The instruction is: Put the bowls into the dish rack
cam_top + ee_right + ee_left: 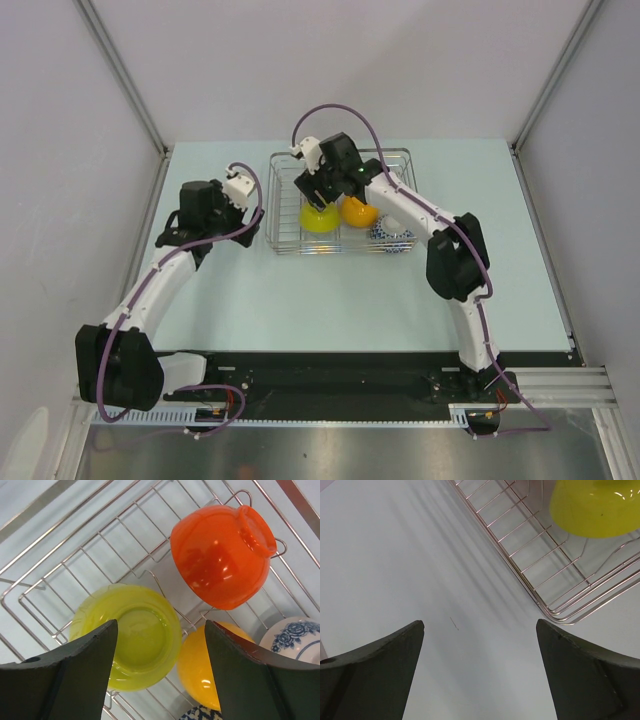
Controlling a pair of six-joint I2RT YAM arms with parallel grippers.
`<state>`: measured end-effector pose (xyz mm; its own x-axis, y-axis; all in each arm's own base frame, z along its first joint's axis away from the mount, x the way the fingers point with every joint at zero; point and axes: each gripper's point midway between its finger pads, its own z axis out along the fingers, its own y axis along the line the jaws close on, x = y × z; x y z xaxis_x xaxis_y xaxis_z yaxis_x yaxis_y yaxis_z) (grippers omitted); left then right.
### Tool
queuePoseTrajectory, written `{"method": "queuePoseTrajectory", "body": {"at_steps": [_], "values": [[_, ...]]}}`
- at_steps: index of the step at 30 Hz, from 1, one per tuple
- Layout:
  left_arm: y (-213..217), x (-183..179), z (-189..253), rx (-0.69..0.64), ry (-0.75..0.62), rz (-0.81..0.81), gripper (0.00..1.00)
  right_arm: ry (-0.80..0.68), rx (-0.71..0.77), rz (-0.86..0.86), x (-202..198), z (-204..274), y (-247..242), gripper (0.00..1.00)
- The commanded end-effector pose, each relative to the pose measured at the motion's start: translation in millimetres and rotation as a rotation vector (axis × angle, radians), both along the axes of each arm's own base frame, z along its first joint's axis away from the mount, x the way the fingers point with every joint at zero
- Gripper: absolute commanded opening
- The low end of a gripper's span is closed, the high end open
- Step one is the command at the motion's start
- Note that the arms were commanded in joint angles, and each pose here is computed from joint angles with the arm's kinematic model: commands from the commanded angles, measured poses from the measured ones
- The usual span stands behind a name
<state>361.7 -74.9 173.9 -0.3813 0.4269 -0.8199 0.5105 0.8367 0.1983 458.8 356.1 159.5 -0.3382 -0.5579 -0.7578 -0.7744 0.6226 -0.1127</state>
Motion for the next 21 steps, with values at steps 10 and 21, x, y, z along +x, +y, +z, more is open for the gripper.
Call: {"method": "queuePoseTrajectory", "body": {"at_steps": [10, 21], "values": [[-4, -2, 13, -0.015, -0.057, -0.02, 1.0, -0.098, -0.01, -0.007, 2, 20, 4, 0.77], [-3, -2, 22, -0.018, -0.076, -0.012, 1.0, -0.212, 0.038, -0.169, 19, 98, -60, 0.83]]}}
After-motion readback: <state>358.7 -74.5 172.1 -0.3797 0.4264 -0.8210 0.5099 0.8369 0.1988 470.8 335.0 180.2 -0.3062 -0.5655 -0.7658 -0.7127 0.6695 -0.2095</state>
